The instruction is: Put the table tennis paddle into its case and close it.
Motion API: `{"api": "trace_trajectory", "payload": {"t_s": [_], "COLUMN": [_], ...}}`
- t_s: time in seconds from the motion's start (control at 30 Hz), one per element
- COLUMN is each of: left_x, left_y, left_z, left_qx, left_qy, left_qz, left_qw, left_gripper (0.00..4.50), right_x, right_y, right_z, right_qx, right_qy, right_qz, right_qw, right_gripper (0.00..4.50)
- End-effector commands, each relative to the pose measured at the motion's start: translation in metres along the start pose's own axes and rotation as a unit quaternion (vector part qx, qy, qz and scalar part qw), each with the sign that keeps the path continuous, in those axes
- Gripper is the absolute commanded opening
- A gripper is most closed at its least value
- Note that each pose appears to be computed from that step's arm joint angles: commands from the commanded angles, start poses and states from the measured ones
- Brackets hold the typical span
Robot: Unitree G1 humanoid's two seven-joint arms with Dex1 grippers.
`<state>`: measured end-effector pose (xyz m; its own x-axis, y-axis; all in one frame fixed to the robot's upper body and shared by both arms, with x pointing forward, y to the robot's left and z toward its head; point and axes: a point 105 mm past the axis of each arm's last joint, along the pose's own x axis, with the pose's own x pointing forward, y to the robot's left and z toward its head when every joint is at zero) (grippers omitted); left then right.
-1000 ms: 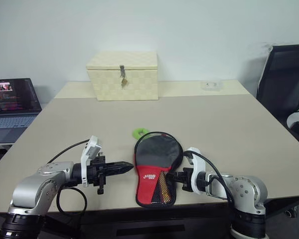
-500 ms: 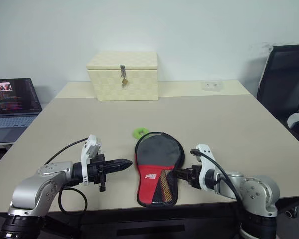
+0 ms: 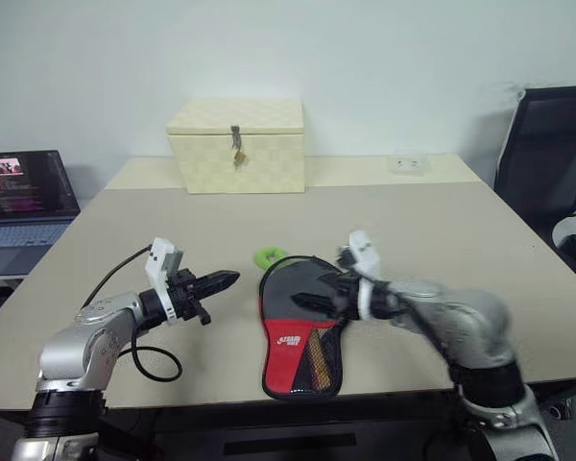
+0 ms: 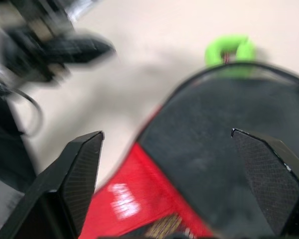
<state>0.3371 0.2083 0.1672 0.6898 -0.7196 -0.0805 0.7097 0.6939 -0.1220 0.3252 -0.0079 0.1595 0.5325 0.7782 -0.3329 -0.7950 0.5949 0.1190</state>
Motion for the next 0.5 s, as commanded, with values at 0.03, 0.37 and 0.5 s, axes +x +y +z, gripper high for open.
{"api": "trace_trajectory", "payload": {"t_s": [0.03, 0.37, 0.5], "left_x": [0.003, 0.046, 0.073], "left_y": [0.003, 0.039, 0.055], "left_z": [0.008, 0.015, 0.021], "left_qx": [0.025, 0.079, 0.075], "left_qy": [-0.012, -0.006, 0.008], "left_qz": [0.013, 0.093, 0.111], "left_qw": [1.000, 0.993, 0.991], "left_gripper": [0.00, 3.05, 4.47], "right_x": [0.023, 0.033, 0.032], "right_y": [0.004, 0.000, -0.003], "right_z": [0.001, -0.021, -0.023], "right_qx": [-0.067, -0.073, -0.078], "right_qy": [-0.012, 0.002, 0.004], "right_qz": [-0.007, -0.034, -0.040], "right_qw": [0.998, 0.997, 0.996], "right_gripper": [4.48, 4.50, 4.50]}}
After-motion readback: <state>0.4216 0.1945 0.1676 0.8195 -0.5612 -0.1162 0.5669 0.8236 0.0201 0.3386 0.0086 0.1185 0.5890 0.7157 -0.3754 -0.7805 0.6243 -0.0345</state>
